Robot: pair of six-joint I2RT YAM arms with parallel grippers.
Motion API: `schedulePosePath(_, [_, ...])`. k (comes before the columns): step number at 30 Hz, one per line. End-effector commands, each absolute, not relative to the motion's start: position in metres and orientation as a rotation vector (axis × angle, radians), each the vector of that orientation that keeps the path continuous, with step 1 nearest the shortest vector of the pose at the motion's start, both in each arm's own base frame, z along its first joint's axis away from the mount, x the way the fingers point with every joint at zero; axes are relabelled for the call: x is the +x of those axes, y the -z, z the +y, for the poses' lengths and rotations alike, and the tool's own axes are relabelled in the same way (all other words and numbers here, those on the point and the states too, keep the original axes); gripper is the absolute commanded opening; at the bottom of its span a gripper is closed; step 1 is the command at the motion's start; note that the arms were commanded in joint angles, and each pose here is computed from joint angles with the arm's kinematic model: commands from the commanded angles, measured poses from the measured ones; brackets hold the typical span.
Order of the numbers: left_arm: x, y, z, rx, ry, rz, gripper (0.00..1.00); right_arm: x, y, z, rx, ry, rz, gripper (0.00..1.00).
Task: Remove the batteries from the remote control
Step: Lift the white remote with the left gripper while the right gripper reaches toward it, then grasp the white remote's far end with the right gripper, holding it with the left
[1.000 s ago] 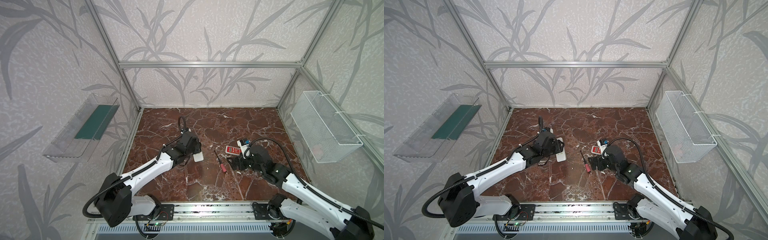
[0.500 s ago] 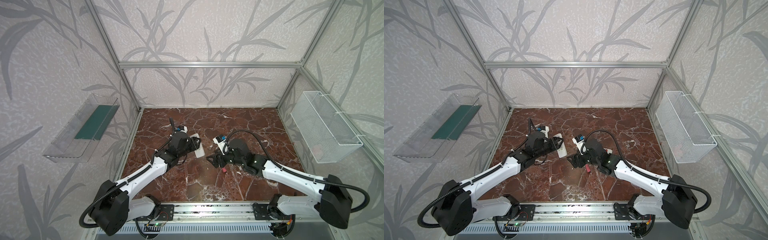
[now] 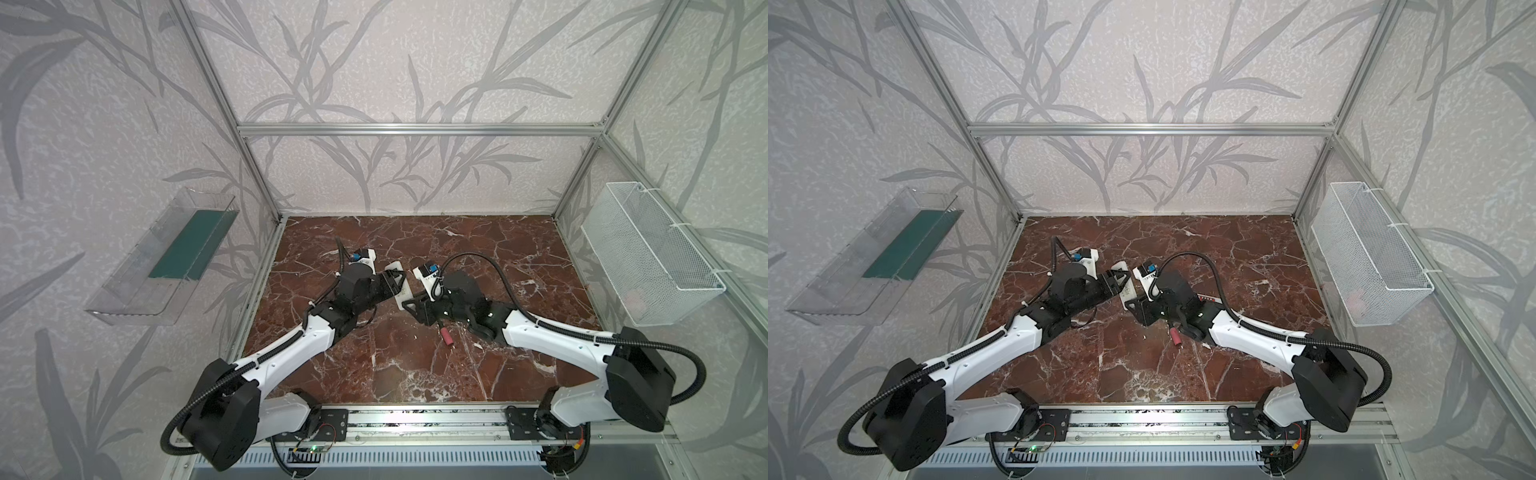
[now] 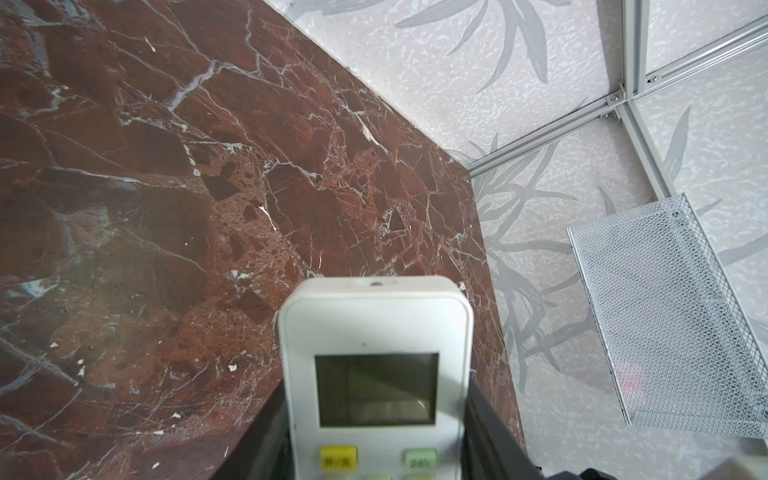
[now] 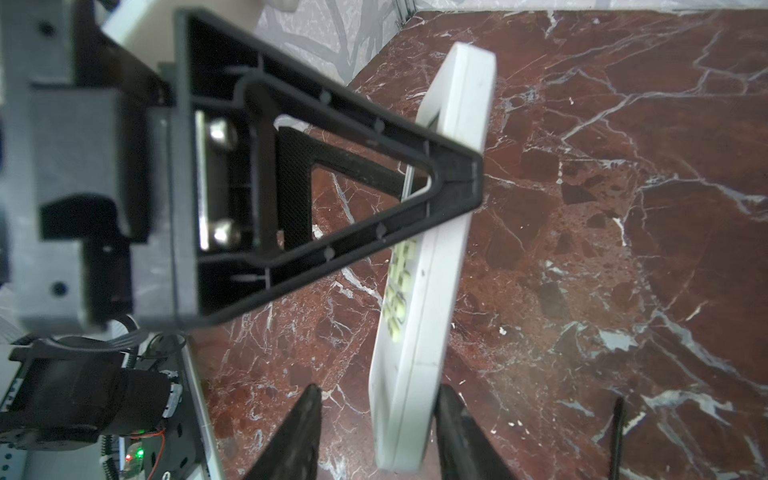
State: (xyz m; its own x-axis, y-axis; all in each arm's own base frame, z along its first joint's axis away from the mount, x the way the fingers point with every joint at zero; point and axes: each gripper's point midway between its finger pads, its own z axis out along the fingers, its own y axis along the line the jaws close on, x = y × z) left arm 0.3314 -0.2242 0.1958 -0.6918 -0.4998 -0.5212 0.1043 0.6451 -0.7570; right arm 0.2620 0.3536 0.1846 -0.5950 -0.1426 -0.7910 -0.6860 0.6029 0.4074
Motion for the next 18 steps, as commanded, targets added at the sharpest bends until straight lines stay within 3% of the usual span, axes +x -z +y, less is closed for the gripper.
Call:
schedulePosePath(1, [0.334, -0.207, -0.227, -0.308, 1.091, 2.059, 0.25, 0.267, -0.204, 0.366, -0.659, -0.974, 2.025, 0.38])
schedulePosePath(18, [0.329, -0.218, -0.232, -0.284, 1.170, 2.008, 0.25, 0.279, -0.206, 0.372, -0.652, -0.944, 2.006, 0.28])
